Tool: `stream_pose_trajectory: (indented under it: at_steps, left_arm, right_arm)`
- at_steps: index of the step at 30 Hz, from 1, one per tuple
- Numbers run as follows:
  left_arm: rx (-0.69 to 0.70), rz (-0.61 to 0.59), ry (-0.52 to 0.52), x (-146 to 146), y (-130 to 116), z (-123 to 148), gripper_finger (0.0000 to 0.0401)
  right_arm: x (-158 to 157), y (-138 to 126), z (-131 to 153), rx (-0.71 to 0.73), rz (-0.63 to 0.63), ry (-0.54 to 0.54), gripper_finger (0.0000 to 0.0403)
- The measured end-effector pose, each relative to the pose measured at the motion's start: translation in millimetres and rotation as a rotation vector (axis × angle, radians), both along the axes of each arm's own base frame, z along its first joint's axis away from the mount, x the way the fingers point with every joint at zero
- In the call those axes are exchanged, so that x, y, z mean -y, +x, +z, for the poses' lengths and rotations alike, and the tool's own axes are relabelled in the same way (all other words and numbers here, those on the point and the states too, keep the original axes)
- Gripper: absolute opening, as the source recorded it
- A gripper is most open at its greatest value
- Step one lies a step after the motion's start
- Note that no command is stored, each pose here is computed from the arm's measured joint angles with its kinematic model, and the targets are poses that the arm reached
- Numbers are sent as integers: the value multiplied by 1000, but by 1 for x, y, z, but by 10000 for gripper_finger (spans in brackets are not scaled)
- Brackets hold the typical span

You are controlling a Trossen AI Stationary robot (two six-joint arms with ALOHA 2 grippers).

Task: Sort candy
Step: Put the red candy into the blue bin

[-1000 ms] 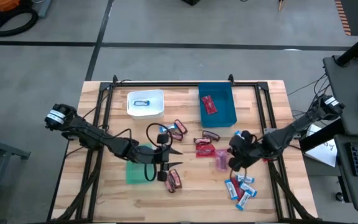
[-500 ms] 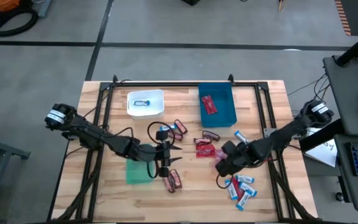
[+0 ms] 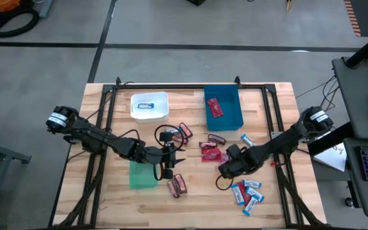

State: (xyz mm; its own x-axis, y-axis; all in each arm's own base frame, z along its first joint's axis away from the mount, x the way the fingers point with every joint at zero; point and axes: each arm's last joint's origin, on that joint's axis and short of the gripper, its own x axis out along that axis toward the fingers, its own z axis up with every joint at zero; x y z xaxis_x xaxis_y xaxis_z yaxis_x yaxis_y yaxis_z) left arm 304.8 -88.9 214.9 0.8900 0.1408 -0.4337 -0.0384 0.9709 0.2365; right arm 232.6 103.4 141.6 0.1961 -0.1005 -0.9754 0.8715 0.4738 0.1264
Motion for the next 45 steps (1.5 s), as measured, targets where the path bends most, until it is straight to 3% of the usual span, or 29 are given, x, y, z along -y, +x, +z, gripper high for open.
stream_pose_trajectory:
  at_steps: [8, 18, 28, 31, 36, 41, 45]
  left_arm:
    - [0, 1, 0, -1, 0, 0, 149]
    - [13, -178, -146, 5, 2, 3, 149]
    - [71, -181, -233, 6, 5, 9, 149]
    - [106, -178, -244, 4, 7, 12, 149]
    - [173, -166, -269, 2, 13, 12, 149]
    - [247, -148, -302, -1, 28, -2, 149]
    - [319, -139, -317, -3, 42, -14, 149]
  right_arm:
    - [0, 3, -11, -37, 12, -25, 183]
    - [1, -1, 0, -16, 116, -32, 27]
    - [1, -28, 42, 47, 242, -112, 15]
    - [-3, -35, 56, 154, 316, -220, 14]
    - [-14, -39, 67, 361, 401, -537, 13]
    - [-27, -33, 67, 461, 450, -812, 13]
    - [-37, -20, 66, 516, 460, -944, 13]
